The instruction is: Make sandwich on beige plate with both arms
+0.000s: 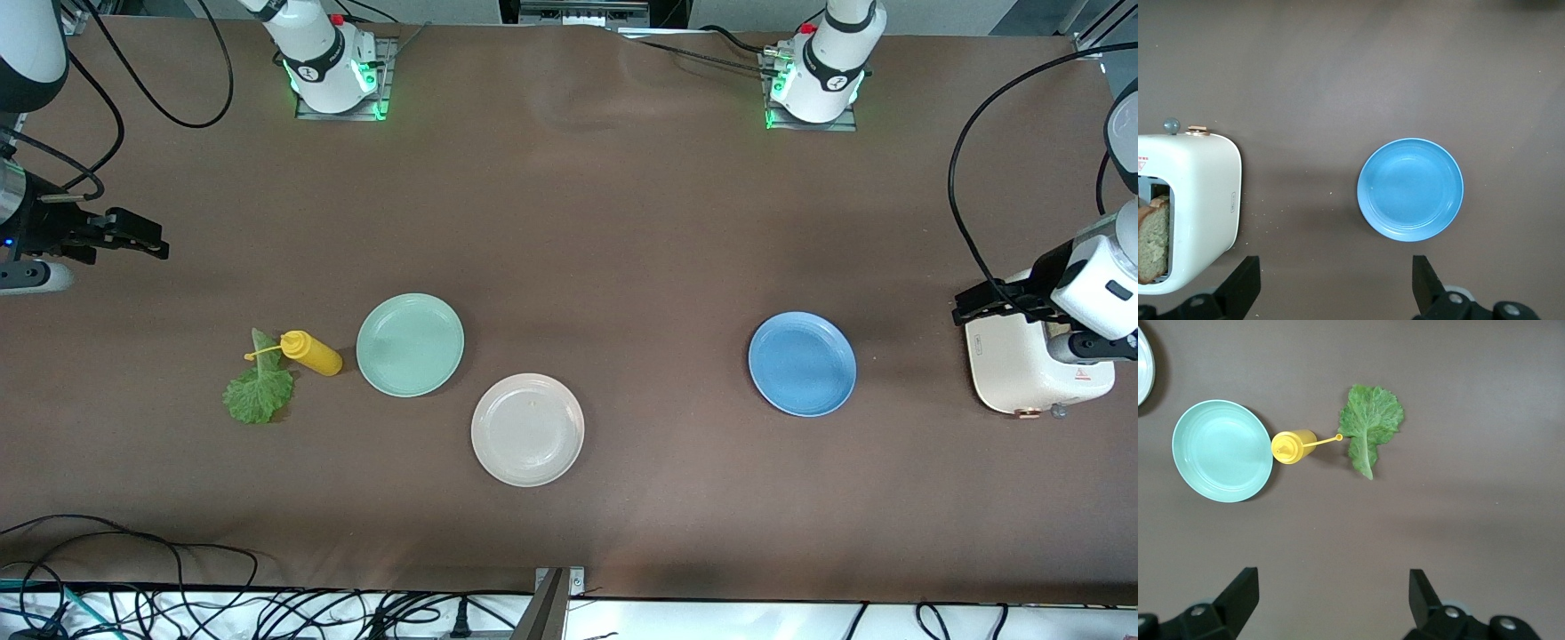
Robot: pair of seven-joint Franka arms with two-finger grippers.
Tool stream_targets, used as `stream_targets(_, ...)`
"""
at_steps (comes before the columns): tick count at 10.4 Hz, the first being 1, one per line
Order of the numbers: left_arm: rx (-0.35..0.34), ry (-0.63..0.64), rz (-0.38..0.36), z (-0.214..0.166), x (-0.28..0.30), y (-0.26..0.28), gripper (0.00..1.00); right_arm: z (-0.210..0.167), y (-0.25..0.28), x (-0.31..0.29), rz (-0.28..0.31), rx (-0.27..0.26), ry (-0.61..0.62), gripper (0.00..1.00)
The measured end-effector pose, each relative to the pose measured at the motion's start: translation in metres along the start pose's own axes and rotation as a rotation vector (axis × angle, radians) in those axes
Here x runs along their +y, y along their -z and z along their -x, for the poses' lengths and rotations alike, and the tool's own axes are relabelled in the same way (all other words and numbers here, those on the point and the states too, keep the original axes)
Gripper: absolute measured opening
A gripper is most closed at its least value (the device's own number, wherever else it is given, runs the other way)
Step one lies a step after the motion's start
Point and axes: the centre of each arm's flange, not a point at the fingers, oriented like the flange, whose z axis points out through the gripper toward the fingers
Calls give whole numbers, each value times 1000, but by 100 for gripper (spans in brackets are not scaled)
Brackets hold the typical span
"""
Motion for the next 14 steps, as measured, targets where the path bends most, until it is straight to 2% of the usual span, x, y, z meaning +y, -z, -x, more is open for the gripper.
stream_targets(14, -12, 0, 0, -2, 0, -7, 100, 0, 0, 0, 0, -1, 0, 100)
